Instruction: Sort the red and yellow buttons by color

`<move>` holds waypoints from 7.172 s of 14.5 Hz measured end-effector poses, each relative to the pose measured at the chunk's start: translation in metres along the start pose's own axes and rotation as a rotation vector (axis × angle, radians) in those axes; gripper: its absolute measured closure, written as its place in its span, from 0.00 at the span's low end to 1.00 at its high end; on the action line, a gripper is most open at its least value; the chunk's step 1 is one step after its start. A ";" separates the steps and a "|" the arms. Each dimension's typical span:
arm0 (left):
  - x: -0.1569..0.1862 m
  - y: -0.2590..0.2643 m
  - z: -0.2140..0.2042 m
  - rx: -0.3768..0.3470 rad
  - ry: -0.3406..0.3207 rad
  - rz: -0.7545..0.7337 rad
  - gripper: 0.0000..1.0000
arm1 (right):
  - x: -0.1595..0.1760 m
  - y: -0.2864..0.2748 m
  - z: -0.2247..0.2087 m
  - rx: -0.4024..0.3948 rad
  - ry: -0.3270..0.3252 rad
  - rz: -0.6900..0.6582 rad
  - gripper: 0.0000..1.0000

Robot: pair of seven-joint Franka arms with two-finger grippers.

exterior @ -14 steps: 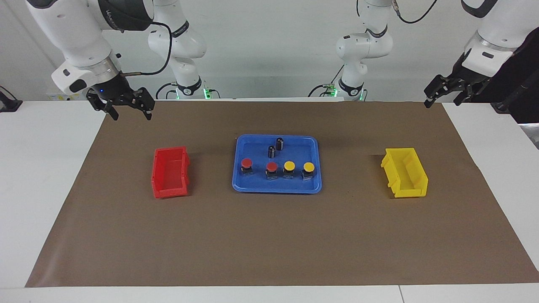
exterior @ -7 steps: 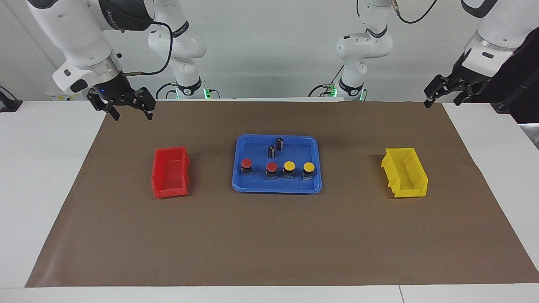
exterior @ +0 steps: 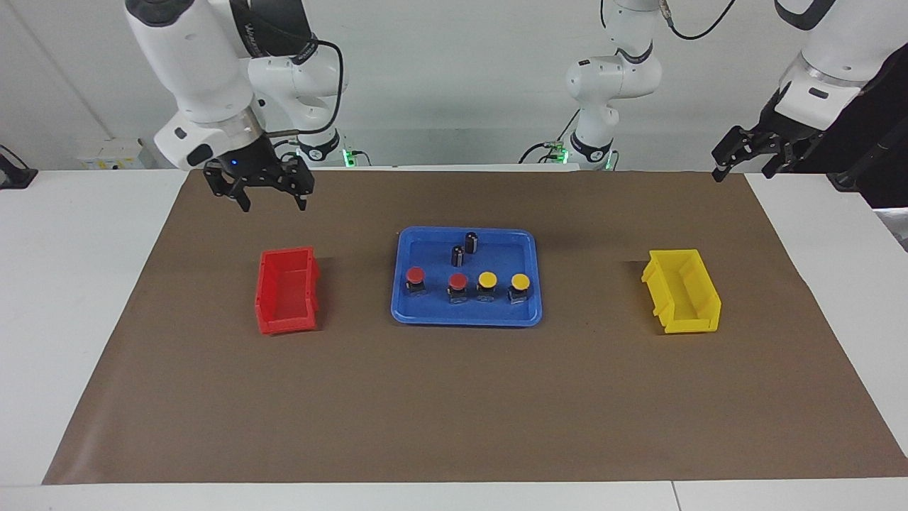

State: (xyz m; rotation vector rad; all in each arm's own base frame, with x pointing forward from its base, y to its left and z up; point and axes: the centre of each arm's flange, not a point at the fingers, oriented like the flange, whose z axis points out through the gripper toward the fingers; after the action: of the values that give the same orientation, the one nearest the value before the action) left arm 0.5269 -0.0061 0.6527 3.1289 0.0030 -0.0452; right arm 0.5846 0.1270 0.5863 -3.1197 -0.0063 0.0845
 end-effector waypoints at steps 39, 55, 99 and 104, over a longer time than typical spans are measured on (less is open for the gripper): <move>-0.005 0.150 0.086 -0.023 0.128 0.080 0.00 | -0.021 -0.157 0.184 -0.025 0.062 -0.027 0.59; -0.009 0.315 0.270 -0.038 0.080 0.062 0.07 | -0.012 0.117 0.159 0.012 0.055 -0.146 0.59; 0.054 0.072 0.130 -0.001 0.018 0.125 0.58 | -0.023 -0.160 0.130 0.043 0.136 0.004 0.38; 0.045 -0.034 0.196 -0.036 0.028 0.135 0.58 | -0.017 -0.254 0.195 0.005 0.141 0.012 0.38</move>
State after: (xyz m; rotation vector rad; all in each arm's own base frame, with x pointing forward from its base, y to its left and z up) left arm 0.5661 0.0254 0.4550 3.0847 -0.2039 -0.0006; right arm 0.5561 0.3851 0.3975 -3.1131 0.0147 -0.1345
